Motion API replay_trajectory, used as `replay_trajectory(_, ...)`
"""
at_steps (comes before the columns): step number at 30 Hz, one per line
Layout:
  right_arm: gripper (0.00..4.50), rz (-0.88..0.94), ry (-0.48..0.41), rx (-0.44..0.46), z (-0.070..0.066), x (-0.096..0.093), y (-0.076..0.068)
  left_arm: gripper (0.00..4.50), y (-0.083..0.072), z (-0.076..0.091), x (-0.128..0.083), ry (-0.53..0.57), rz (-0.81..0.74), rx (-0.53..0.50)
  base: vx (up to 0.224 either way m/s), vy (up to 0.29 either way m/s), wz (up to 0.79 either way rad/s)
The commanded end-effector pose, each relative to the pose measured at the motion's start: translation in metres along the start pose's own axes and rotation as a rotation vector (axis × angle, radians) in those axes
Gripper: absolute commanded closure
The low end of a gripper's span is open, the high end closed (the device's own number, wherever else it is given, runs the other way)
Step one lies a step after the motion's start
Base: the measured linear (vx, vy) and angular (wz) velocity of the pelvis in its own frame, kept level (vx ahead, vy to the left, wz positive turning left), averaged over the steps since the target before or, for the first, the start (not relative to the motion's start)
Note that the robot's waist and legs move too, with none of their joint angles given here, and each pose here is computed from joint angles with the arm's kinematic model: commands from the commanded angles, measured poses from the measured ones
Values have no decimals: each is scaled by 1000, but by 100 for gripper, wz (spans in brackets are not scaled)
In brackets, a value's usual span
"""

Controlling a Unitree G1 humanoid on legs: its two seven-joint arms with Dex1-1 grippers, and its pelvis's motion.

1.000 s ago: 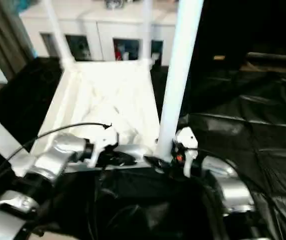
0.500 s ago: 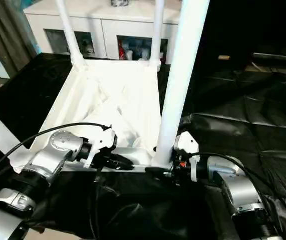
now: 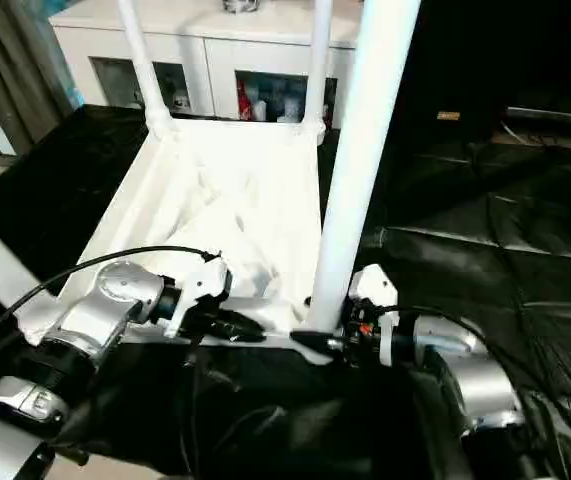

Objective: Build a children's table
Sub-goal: Rotate leg to tighten

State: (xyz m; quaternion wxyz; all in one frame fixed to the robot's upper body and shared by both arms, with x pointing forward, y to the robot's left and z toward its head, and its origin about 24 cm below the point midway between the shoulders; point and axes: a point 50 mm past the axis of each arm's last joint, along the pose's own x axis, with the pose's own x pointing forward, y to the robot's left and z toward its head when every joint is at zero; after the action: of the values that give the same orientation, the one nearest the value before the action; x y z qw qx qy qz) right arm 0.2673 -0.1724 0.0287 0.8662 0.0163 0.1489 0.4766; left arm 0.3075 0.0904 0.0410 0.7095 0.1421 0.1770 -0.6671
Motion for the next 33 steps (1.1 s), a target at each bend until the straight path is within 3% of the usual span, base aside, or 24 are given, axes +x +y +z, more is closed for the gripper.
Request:
replay_trajectory(1,176,-5,34,30,-12,12,8,450,3,0,11,16,67,-29,0,0,0)
replay_trajectory(3,177,-160,-3,91,-16,33,12,450,4,7,30,3,157,-58,0,0,0)
replay_trajectory(7,178,-222,-8,116,-19,49,19,450,0,12,43,-5,168,-71,0,0,0)
replay_trajectory(9,178,-290,-28,142,-18,71,29,450,-8,19,61,-30,161,-82,0,0,0)
replay_trajectory(13,178,-284,-66,139,-12,80,34,450,-12,22,66,-48,147,-80,0,0,0)
replay_trajectory(14,122,-286,-76,145,-11,81,34,450,-12,22,66,-48,144,-76,0,0,0)
replay_trajectory(16,108,-245,-105,149,-6,77,33,450,-12,20,60,-47,121,-51,0,0,0)
replay_trajectory(20,65,-143,-105,71,1,67,34,450,-11,20,49,-63,78,0,0,0,0)
replay_trajectory(22,65,-84,-104,41,4,56,32,450,-7,21,41,-66,79,12,54,-8,-1)
replay_trajectory(23,62,-84,-104,41,4,56,32,422,-7,21,41,-66,79,12,0,0,0)
replay_trajectory(24,61,-37,-92,11,6,43,28,405,-5,20,34,-53,62,-1,0,0,0)
replay_trajectory(30,61,33,-32,-38,8,15,18,357,5,18,27,-22,104,14,48,-32,1)
replay_trajectory(33,61,48,-5,-56,8,7,14,357,6,17,26,1,103,2,20,-8,-1)
